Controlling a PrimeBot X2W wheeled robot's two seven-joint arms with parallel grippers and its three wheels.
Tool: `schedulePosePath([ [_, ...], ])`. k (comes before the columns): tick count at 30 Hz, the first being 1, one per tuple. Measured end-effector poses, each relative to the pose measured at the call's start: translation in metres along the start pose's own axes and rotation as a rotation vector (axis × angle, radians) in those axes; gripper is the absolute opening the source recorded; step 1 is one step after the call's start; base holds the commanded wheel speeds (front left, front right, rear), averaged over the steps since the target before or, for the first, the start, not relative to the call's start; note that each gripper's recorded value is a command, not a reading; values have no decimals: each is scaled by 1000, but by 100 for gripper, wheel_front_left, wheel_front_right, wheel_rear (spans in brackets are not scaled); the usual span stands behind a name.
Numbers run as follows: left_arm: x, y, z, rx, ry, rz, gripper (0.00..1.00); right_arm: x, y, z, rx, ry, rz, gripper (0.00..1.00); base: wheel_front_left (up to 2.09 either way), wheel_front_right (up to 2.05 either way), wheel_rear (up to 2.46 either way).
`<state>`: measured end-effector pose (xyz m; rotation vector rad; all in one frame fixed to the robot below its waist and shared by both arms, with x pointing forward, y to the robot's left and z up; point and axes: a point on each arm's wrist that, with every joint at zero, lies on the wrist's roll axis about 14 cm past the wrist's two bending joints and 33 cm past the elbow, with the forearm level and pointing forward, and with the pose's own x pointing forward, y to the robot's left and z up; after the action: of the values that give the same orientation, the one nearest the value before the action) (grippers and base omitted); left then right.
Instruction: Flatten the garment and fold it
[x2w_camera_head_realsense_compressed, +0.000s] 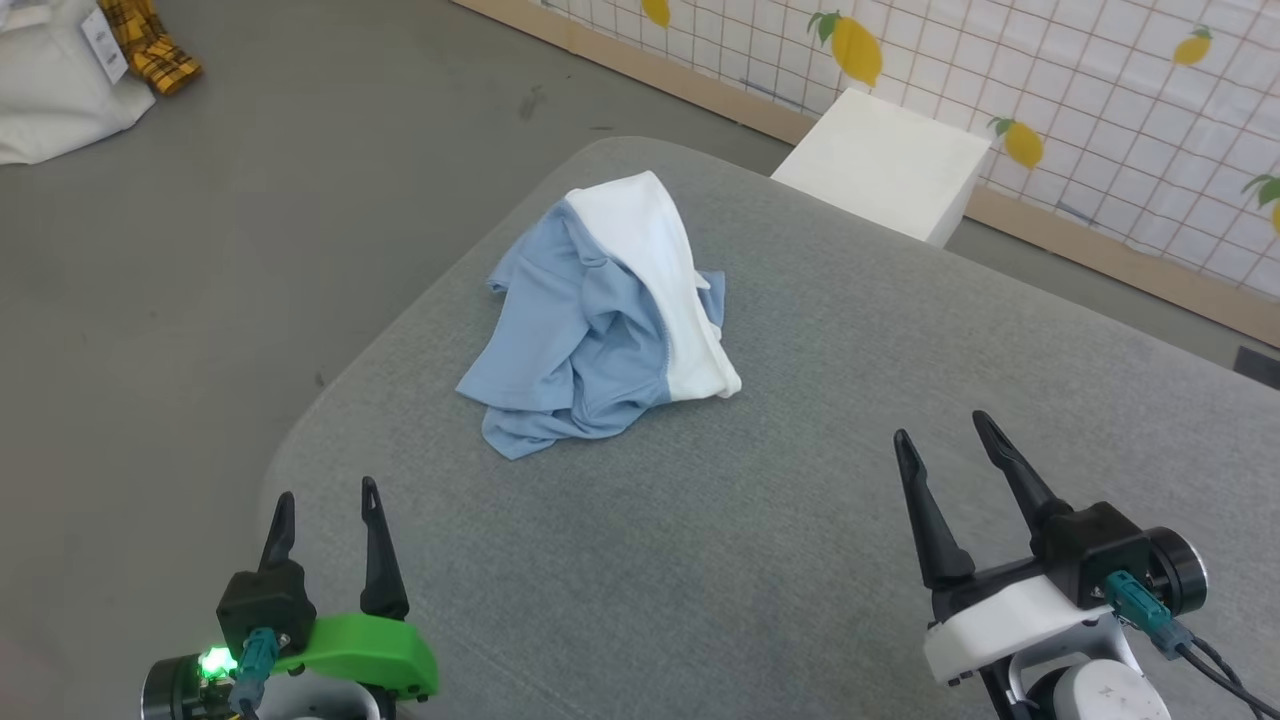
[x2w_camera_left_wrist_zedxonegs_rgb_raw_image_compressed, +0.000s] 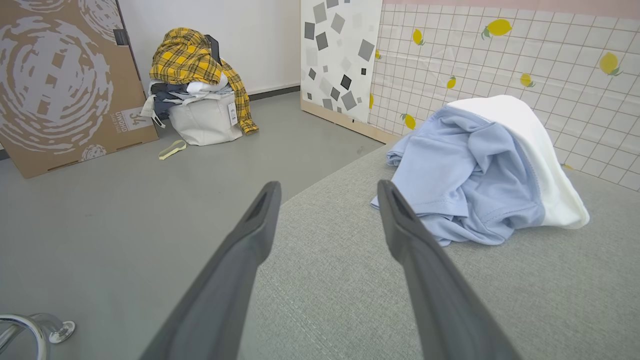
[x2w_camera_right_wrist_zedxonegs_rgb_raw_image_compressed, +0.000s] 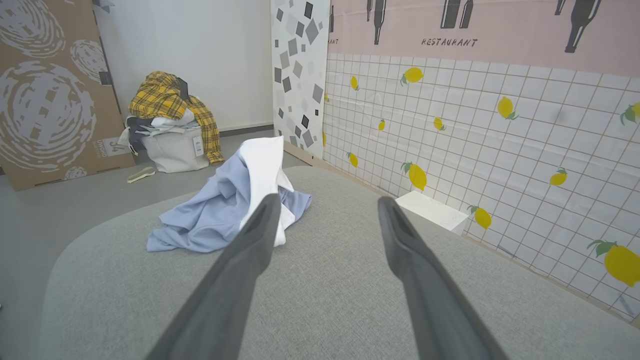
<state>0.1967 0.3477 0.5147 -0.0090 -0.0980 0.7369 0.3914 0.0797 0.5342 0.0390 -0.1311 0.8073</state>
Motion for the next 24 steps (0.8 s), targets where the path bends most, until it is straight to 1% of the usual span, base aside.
schedulePosePath([
  [4,-3,5,-2,2,4,15,100,3,5,0,5,-6,17,100,0,0,0],
  [11,7,-6,-7,-9,31,-6,100,9,-1,2,9,-18,7,100,0,0,0],
  [14,29,-18,0,-32,18,-32,100,13,-8,1,9,-21,-3,100,0,0,0],
  [20,98,-47,15,-53,40,-92,100,18,-34,-12,14,-9,-56,100,0,0,0],
  [22,118,-58,14,-65,75,-109,100,19,-44,-17,18,-5,-77,100,0,0,0],
  [24,136,-68,3,-108,163,-115,100,20,-52,-25,27,4,-95,100,0,0,0],
])
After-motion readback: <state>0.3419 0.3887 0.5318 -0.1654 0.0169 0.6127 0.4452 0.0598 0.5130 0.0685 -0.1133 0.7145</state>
